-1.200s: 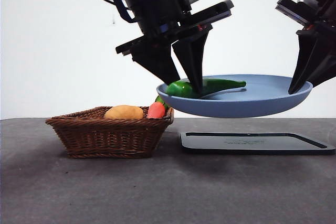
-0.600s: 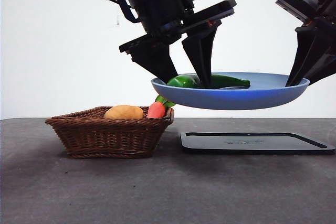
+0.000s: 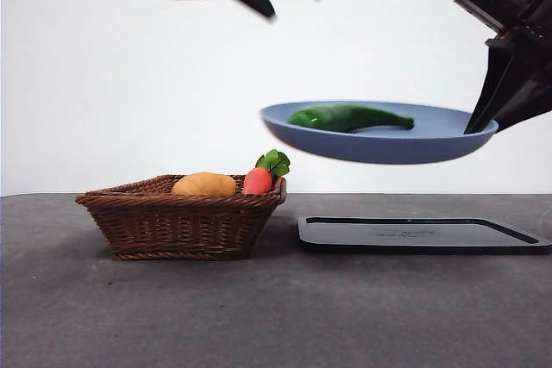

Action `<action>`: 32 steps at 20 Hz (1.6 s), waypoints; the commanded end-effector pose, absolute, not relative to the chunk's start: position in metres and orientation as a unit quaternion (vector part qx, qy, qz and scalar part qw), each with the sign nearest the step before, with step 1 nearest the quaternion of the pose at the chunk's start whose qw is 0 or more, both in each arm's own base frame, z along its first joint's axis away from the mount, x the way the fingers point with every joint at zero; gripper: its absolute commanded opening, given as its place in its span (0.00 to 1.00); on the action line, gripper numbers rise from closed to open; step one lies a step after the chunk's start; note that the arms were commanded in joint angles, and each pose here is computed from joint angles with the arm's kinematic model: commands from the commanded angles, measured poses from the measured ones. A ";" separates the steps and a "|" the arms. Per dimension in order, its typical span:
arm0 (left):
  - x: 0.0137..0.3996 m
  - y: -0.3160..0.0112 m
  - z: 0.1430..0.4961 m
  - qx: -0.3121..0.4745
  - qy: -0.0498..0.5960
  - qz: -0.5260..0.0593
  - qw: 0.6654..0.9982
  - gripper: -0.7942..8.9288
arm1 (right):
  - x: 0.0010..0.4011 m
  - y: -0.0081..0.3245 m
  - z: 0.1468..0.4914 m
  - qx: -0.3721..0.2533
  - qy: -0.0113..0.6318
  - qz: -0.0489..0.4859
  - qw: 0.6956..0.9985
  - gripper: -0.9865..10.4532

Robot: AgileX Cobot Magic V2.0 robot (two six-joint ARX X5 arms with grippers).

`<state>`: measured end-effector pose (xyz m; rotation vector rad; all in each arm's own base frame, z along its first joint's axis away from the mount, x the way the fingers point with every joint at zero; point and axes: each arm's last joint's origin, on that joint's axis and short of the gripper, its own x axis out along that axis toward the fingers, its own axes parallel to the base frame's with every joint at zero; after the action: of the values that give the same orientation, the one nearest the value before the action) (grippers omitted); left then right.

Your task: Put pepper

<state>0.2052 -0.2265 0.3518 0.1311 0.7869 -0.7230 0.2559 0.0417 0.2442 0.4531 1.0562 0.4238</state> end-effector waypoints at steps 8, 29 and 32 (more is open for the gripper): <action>0.145 -0.164 0.427 0.019 0.255 -0.377 0.890 0.36 | 0.330 0.000 0.210 0.289 0.496 0.095 0.813 0.09; 0.133 -0.150 0.428 0.026 0.272 -0.372 0.887 0.36 | 0.342 -0.007 0.201 0.262 0.531 0.093 0.800 0.26; 0.132 -0.149 0.427 0.033 0.275 -0.373 0.886 0.36 | 0.311 -0.005 0.248 0.217 0.506 0.127 0.825 0.26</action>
<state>0.1333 -0.1469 0.4214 0.0592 0.5961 -0.7599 0.3073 -0.0037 0.2446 0.5123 1.0979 0.2395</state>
